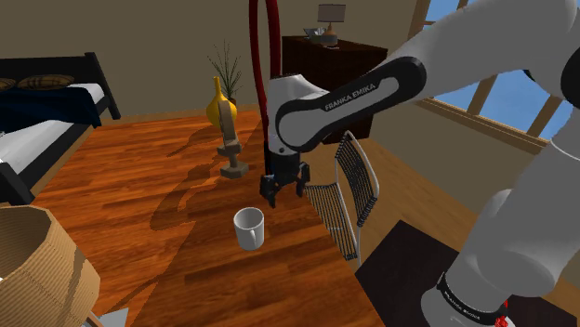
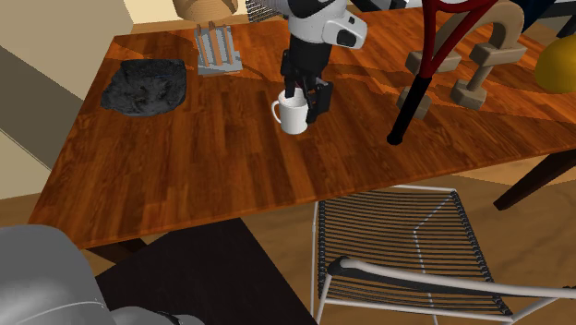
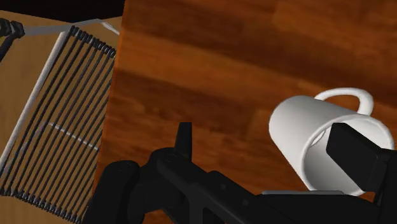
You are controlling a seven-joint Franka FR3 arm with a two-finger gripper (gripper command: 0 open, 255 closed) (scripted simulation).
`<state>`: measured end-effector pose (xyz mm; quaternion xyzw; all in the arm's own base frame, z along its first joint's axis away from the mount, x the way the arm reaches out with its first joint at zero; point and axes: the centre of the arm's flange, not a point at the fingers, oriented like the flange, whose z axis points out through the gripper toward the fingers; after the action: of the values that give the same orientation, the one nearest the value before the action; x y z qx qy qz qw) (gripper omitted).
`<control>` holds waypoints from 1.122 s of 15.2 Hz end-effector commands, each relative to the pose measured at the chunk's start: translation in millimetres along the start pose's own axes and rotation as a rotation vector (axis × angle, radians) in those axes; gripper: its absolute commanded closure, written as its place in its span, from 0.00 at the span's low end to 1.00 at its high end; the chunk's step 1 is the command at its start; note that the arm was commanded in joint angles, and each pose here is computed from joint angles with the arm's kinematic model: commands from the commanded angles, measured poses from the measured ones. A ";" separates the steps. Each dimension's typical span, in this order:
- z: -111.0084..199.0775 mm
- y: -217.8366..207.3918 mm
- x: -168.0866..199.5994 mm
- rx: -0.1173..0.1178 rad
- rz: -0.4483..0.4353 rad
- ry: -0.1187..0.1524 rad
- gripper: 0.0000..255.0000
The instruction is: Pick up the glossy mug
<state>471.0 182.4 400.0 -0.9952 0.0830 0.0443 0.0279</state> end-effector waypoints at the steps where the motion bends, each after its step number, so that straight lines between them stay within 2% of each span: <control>1: 13.6 -19.0 14.6 0.008 0.004 0.007 0.00; 6: 40.4 -58.0 45.8 0.022 0.010 0.021 0.00; 15: 80.2 -56.1 49.5 0.022 0.010 0.021 0.00; 16: 79.8 -56.3 50.0 0.022 0.010 0.021 1.00; 17: 80.0 -56.2 50.3 0.022 0.010 0.021 1.00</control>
<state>522.9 234.6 319.0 -0.9948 0.0889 0.0332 0.0376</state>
